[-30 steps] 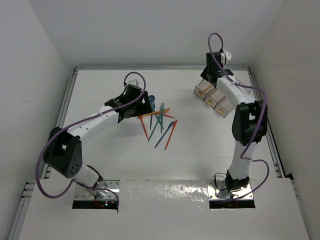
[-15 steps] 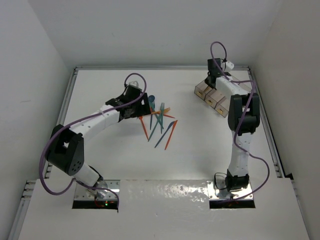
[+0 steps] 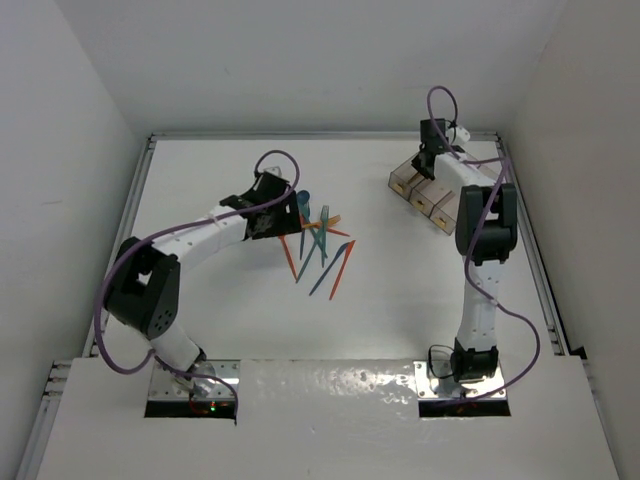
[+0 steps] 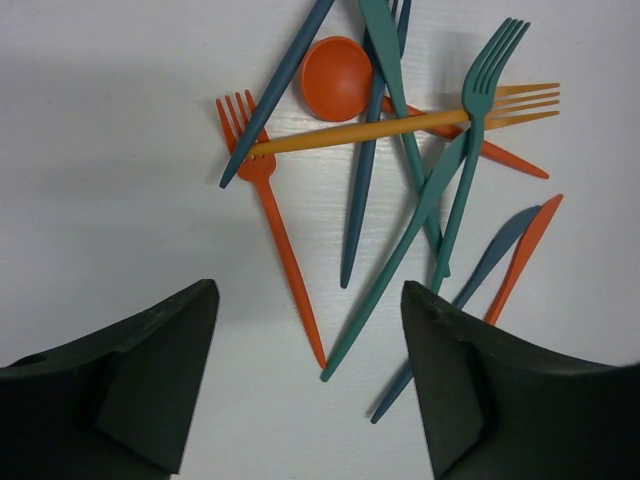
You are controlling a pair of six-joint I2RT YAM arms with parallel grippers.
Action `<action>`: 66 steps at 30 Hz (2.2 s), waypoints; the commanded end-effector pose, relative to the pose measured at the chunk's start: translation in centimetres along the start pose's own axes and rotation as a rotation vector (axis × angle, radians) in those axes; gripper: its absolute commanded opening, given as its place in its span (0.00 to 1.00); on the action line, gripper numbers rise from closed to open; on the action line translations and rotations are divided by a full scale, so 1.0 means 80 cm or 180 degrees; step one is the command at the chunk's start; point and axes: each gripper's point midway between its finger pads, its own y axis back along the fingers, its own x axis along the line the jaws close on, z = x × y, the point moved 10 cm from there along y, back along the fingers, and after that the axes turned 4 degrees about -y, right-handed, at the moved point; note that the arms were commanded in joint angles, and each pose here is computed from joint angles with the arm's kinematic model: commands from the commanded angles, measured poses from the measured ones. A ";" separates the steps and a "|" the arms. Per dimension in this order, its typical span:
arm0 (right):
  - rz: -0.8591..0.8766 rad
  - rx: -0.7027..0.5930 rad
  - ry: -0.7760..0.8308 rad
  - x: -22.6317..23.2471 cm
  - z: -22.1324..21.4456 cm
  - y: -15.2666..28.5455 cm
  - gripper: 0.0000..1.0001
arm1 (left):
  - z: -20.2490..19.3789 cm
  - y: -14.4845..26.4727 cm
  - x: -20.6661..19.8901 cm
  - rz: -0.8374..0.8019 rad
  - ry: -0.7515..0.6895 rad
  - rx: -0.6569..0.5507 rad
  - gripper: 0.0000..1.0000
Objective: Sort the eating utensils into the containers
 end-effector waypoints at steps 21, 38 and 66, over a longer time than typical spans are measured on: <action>0.1167 -0.0185 0.0541 -0.018 0.026 0.175 0.45 | 0.107 -0.087 0.023 -0.0175 -0.0702 -0.0287 0.43; 0.1517 0.0253 0.0786 -0.071 -0.033 0.231 0.45 | 0.101 -0.160 0.010 -0.0628 -0.0931 0.0189 0.41; 0.1633 0.0381 0.0891 -0.088 -0.055 0.251 0.45 | 0.099 -0.169 0.005 0.0076 -0.0956 0.0111 0.00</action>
